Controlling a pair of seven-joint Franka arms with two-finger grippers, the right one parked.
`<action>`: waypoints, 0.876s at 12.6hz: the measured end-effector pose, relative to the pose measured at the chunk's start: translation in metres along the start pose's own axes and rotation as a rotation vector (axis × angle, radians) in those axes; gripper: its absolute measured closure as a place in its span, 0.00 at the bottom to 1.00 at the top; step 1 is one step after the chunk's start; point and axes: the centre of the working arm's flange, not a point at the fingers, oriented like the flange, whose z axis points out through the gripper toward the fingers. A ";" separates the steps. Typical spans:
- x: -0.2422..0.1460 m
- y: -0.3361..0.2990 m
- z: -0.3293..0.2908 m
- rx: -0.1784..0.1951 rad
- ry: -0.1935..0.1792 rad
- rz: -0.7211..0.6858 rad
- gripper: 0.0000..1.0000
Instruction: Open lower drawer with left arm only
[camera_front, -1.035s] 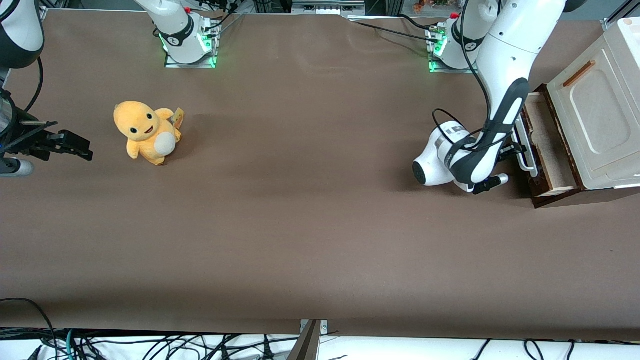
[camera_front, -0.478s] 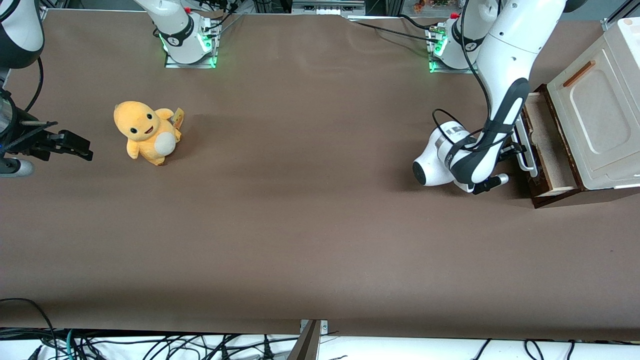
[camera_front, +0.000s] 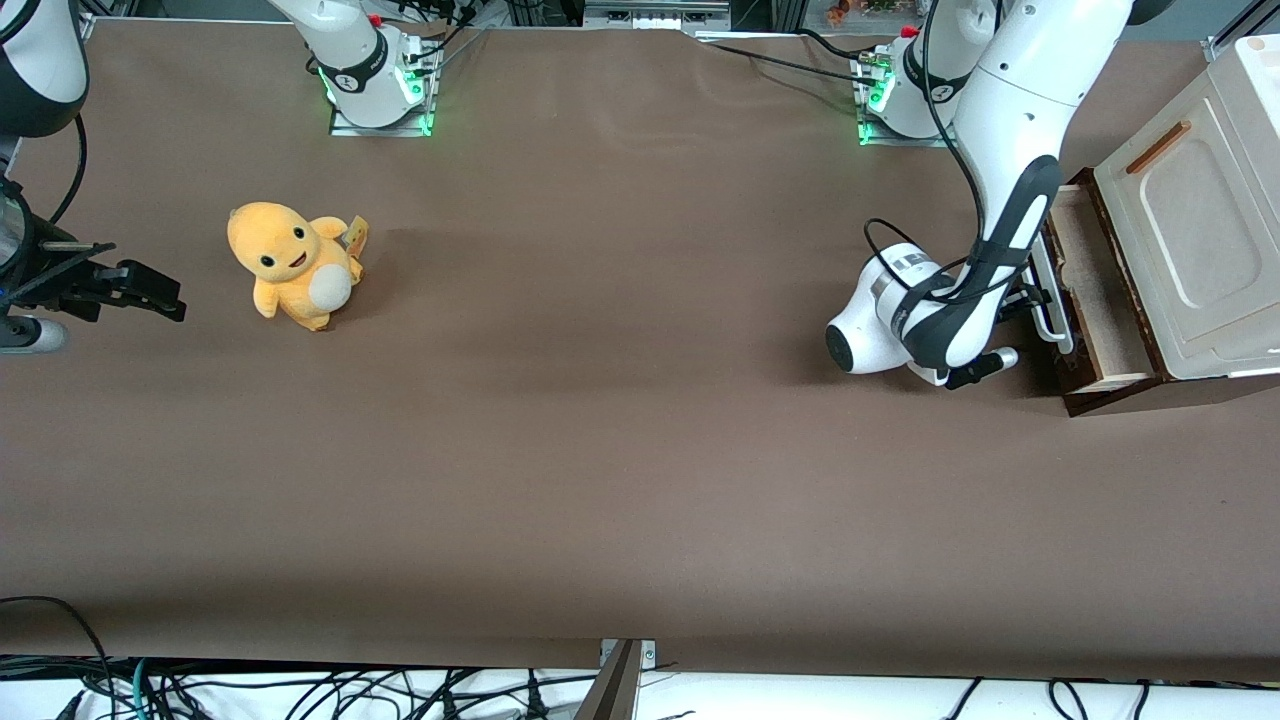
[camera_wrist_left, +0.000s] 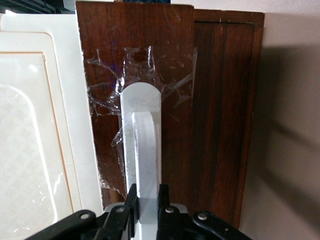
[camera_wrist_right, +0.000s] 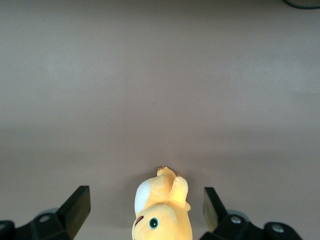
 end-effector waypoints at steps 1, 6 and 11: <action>0.000 0.000 0.000 0.000 0.000 0.000 0.81; 0.001 -0.002 -0.003 -0.010 -0.008 -0.004 0.81; 0.001 -0.002 -0.003 -0.012 -0.008 -0.004 0.81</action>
